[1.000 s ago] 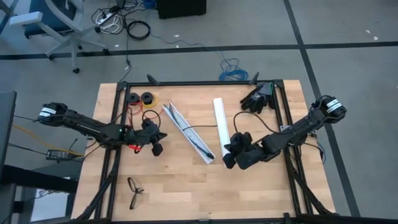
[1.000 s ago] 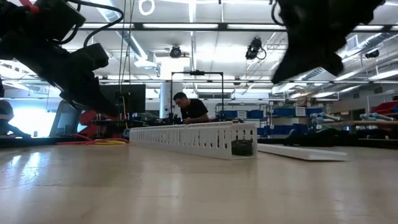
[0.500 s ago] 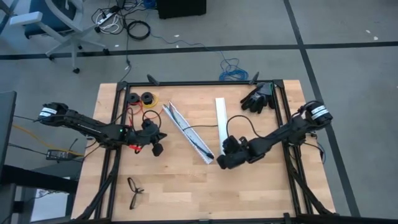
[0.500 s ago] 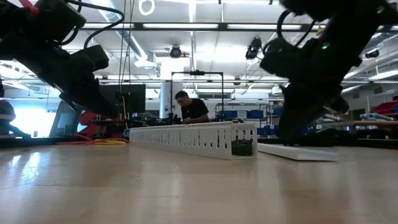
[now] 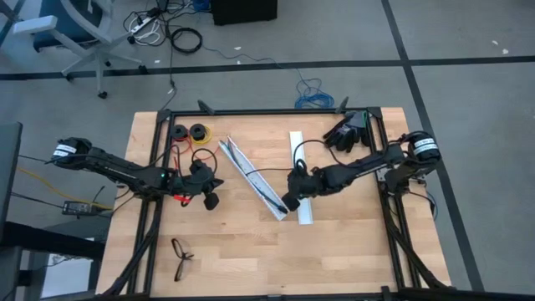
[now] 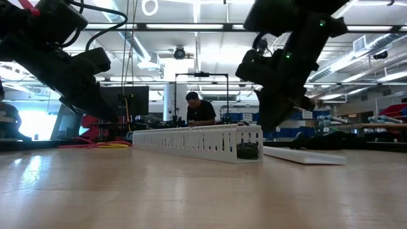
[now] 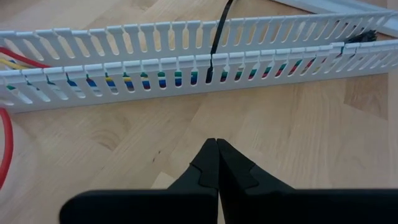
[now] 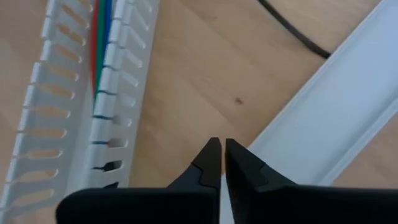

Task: Ziptie cables
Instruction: Close the white cable duct

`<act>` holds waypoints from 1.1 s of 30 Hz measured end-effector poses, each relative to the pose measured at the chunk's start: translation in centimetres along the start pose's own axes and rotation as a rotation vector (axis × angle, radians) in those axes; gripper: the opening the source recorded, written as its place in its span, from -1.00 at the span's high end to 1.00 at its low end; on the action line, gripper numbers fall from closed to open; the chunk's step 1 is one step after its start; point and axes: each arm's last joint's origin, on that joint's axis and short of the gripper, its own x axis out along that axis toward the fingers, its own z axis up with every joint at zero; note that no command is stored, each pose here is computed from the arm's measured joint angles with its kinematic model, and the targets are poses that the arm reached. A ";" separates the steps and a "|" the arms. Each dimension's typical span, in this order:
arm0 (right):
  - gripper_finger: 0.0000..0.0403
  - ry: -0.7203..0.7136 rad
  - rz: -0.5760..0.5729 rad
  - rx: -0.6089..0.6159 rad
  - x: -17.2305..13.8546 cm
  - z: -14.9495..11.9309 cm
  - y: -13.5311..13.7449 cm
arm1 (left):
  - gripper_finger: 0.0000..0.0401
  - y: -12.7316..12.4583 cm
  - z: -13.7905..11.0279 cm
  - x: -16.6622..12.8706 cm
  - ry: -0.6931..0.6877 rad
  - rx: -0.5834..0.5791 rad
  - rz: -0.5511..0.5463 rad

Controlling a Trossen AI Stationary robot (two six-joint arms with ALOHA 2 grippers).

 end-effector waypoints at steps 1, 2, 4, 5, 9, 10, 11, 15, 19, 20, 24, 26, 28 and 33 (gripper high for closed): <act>0.90 0.002 0.000 0.000 0.1 0.3 -0.2 | 0.99 0.0 0.0 0.0 0.003 0.002 0.002; 0.86 0.005 0.002 0.002 0.2 0.5 -0.4 | 0.99 0.0 0.0 0.0 0.004 0.002 0.003; 0.77 0.009 -0.008 0.007 0.4 0.9 -0.8 | 0.99 0.0 -0.1 0.0 0.006 0.003 0.004; 0.73 0.010 -0.013 0.011 0.4 1.1 -1.0 | 0.99 0.0 -0.1 0.0 0.008 0.004 0.005; 0.57 0.013 -0.032 0.034 0.6 1.5 -1.6 | 0.99 0.1 -0.1 0.0 0.011 0.006 0.006; 0.54 0.012 -0.034 0.038 0.6 1.6 -1.7 | 0.99 0.1 -0.1 0.0 0.013 0.007 0.008; 0.52 0.011 -0.037 0.043 0.7 1.7 -1.8 | 0.99 0.1 -0.2 0.0 0.014 0.008 0.008; 0.51 0.027 -0.062 0.084 1.4 1.8 -2.3 | 0.99 0.1 -0.2 0.0 0.016 0.009 0.009; 0.57 0.110 -0.100 0.109 3.1 1.2 -2.9 | 0.99 0.1 -0.2 0.0 0.018 0.010 0.011; 0.59 0.115 -0.106 0.118 3.4 1.1 -2.9 | 0.99 0.1 -0.2 0.0 0.017 0.009 0.010; 0.74 0.131 -0.123 0.110 4.7 0.7 -2.8 | 0.99 0.1 -0.2 0.0 0.018 0.010 0.011; 0.89 0.136 -0.120 0.077 4.9 0.6 -2.7 | 0.99 0.1 -0.2 0.0 0.017 0.009 0.010; 0.96 0.131 -0.121 0.028 4.9 0.4 -2.6 | 0.99 0.1 -0.2 0.0 0.017 0.009 0.010; 0.99 0.071 -0.145 -0.016 3.4 0.4 -2.4 | 0.99 0.1 -0.2 0.0 0.019 0.010 0.012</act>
